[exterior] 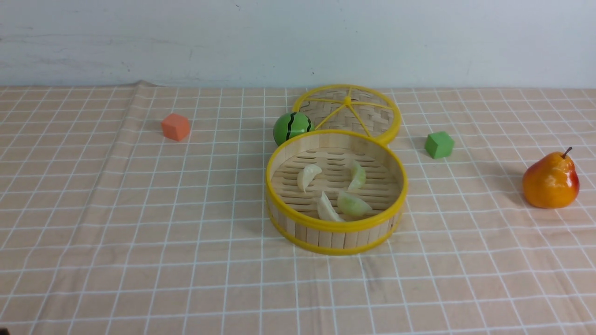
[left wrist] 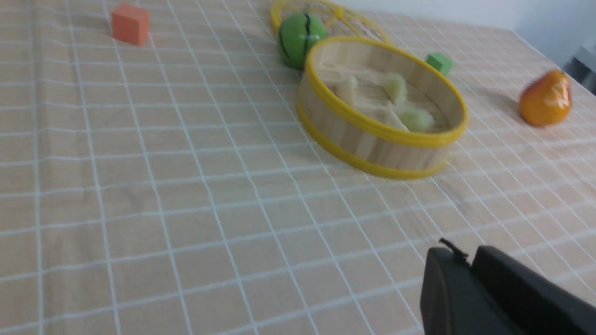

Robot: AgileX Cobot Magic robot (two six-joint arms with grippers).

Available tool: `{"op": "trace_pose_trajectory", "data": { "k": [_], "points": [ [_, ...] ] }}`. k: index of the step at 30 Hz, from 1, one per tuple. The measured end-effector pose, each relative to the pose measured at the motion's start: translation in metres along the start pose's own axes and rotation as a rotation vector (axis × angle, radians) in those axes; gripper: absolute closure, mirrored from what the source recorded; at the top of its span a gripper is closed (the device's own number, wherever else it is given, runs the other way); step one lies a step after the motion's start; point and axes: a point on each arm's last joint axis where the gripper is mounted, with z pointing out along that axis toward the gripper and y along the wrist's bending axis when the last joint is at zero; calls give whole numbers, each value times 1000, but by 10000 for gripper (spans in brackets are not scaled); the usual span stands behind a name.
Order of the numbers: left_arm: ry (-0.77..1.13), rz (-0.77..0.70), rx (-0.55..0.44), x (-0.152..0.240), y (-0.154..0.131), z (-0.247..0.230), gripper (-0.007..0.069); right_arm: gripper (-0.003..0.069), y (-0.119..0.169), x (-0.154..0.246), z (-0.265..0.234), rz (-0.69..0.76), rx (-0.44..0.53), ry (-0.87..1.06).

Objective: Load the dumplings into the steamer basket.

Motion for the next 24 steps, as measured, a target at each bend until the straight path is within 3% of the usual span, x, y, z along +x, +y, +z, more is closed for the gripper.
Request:
{"op": "trace_pose_trajectory", "data": {
  "k": [2, 8, 12, 24],
  "points": [
    [-105, 7, -94, 10, 10, 14, 638, 662, 0, 0, 0, 0, 0, 0],
    [-269, -3, -297, 41, 34, 31, 638, 658, 0, 0, 0, 0, 0, 0],
    [-307, -22, -378, 56, 43, 30, 638, 655, 0, 0, 0, 0, 0, 0],
    [-72, -43, -427, 85, 50, 35, 638, 645, 0, 0, 0, 8, -3, 1]
  ]
}}
